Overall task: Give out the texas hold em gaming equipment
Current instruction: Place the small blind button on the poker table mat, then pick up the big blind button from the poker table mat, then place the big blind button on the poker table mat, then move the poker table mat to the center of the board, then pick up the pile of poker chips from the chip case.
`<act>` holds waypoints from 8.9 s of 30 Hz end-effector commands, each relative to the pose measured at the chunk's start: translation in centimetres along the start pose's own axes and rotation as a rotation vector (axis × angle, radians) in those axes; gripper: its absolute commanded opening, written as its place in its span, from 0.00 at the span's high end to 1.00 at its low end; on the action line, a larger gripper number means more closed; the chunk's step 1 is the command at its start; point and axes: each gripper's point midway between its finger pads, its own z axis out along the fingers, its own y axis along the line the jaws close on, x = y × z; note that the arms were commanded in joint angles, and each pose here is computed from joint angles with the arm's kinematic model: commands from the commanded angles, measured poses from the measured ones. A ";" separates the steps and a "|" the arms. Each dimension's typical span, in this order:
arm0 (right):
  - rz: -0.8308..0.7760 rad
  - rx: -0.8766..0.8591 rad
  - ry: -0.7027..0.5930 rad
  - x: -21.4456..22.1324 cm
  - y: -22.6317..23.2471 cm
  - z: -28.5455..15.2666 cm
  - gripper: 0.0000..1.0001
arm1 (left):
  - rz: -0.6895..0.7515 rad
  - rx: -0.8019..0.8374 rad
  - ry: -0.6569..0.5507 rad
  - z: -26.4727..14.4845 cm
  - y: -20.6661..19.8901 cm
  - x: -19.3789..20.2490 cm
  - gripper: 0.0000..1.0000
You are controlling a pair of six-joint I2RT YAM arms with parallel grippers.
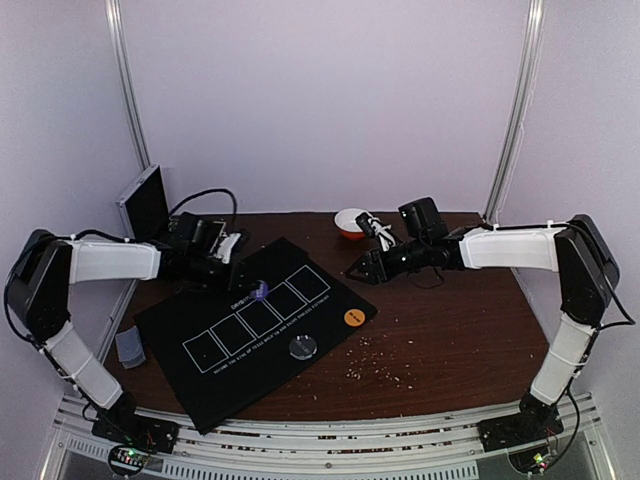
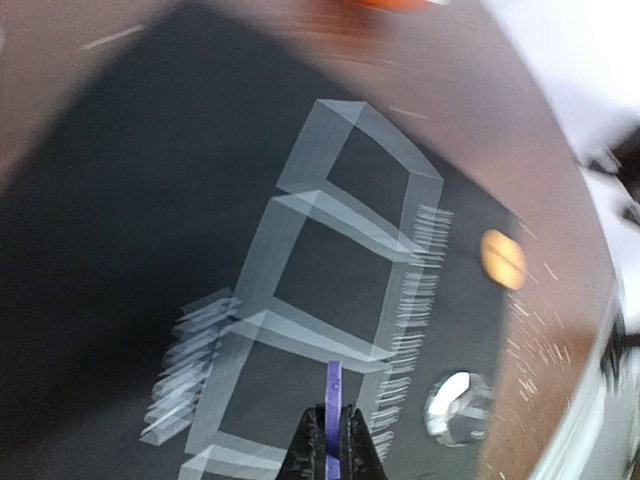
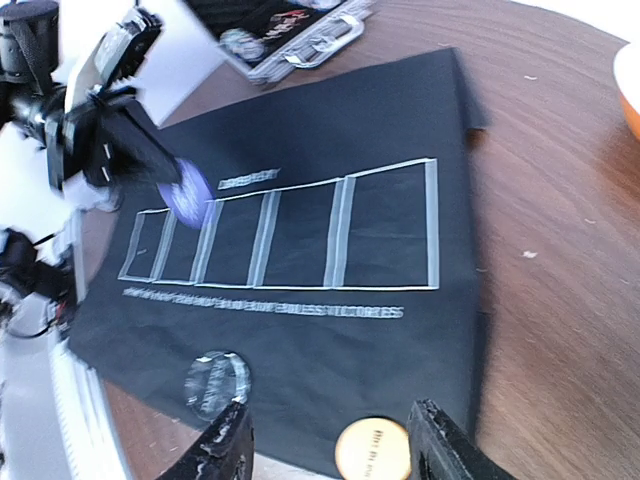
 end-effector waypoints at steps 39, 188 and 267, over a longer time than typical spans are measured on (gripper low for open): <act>-0.132 0.567 0.380 7.7 -2.7 2.3 0.18 | -0.949 -0.860 -0.150 -18.1 18.6 15.8 0.43; 0.205 0.588 0.207 2.7 -11.1 -5.7 0.51 | -0.228 -0.962 -0.146 -19.0 21.3 -5.3 0.18; 0.235 0.509 0.312 4.7 -10.9 -3.8 0.41 | -0.075 -1.156 0.231 -8.6 32.7 -3.2 0.42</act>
